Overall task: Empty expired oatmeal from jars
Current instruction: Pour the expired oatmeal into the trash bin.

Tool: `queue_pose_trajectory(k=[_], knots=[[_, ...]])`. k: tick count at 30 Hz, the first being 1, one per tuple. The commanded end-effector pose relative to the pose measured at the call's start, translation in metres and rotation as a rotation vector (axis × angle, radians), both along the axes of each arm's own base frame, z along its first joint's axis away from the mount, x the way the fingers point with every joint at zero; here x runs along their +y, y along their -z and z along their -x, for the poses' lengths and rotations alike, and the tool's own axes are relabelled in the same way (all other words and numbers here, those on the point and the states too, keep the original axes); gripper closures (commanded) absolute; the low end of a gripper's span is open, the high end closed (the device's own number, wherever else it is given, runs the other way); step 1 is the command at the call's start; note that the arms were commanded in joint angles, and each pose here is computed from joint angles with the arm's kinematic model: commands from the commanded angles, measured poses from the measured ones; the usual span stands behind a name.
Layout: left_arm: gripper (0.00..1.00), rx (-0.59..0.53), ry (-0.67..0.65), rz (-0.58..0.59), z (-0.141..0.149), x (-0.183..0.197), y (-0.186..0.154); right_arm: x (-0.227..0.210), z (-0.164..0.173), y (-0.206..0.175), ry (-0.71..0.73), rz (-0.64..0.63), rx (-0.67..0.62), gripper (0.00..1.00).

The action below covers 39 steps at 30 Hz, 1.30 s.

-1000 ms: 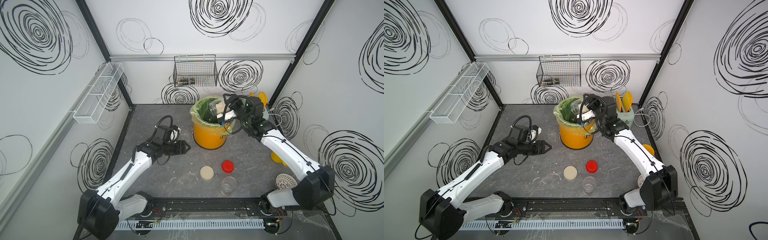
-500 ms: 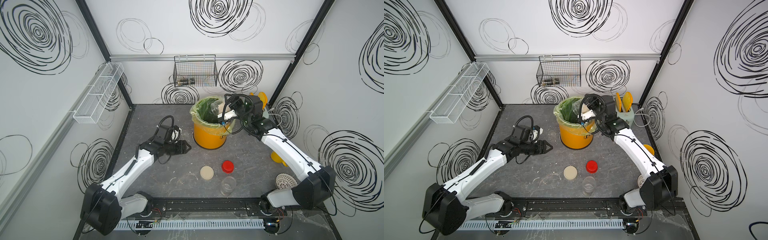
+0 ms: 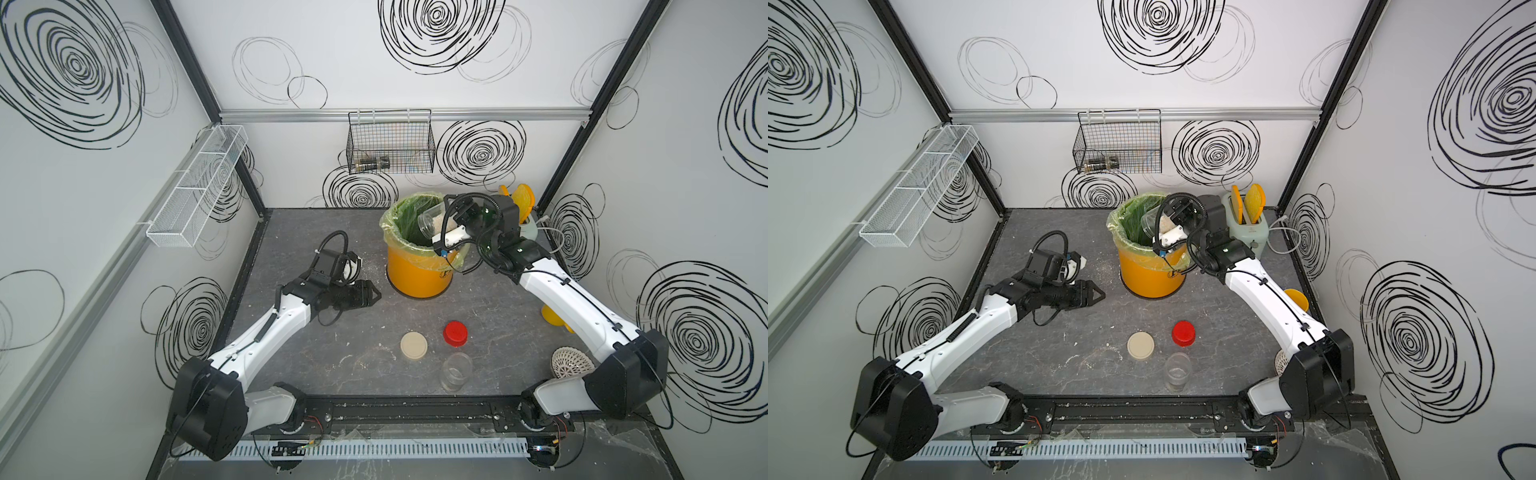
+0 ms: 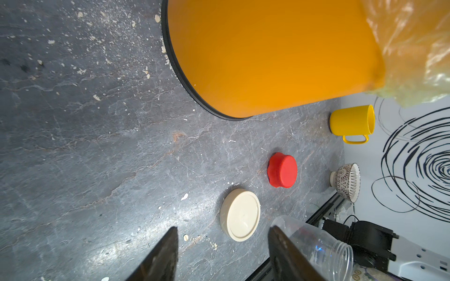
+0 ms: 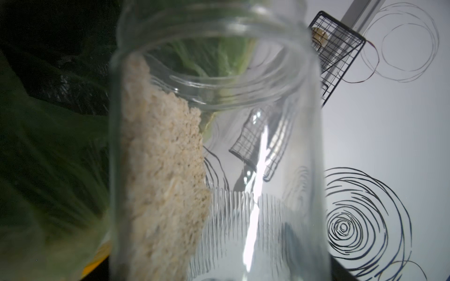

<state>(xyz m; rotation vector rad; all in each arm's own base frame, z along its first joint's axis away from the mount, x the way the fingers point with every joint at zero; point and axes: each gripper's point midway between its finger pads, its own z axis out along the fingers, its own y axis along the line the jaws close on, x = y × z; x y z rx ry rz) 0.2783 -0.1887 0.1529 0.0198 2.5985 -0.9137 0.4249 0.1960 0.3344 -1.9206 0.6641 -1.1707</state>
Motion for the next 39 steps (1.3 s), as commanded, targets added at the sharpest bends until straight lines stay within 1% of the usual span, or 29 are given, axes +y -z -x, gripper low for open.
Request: queue_pose_trajectory(k=[1,3,6,8,10,18,23,25,28,31,34,39], knots=[[0.38,-0.05,0.009,0.014,-0.01,-0.001,-0.016,0.004,-0.004,-0.036,-0.128,0.452,-0.325,0.73],[0.37,-0.053,0.01,0.016,-0.01,-0.001,-0.017,0.005,-0.007,-0.037,-0.128,0.449,-0.327,0.74],[0.37,-0.066,0.01,0.02,-0.011,-0.001,-0.021,0.008,-0.01,-0.024,-0.161,0.418,-0.278,0.74],[0.37,-0.071,0.01,0.021,-0.012,0.0,-0.023,0.008,-0.009,-0.031,-0.162,0.372,-0.281,0.75],[0.37,-0.067,0.012,0.026,-0.012,-0.002,-0.024,0.008,-0.01,-0.04,-0.16,0.354,-0.292,0.75],[0.37,-0.077,0.013,0.048,-0.013,-0.004,-0.03,0.002,-0.013,-0.074,-0.132,0.373,-0.358,0.76],[0.36,-0.079,0.013,0.054,-0.011,-0.004,-0.029,0.002,-0.016,-0.068,-0.127,0.366,-0.354,0.75],[0.36,-0.08,0.015,0.059,-0.01,-0.004,-0.03,0.007,-0.019,-0.061,-0.132,0.318,-0.323,0.75],[0.36,-0.088,0.017,0.055,-0.009,-0.003,-0.032,0.014,-0.024,-0.054,-0.135,0.213,-0.263,0.76],[0.36,-0.086,0.018,0.046,-0.008,-0.002,-0.031,0.02,-0.024,-0.054,-0.146,0.12,-0.23,0.76],[0.36,-0.088,0.016,0.047,-0.008,-0.001,-0.031,0.022,-0.022,-0.055,-0.158,0.062,-0.198,0.77],[0.36,-0.091,0.018,0.059,-0.01,-0.003,-0.035,0.015,-0.02,-0.061,-0.137,-0.061,-0.152,0.77]])
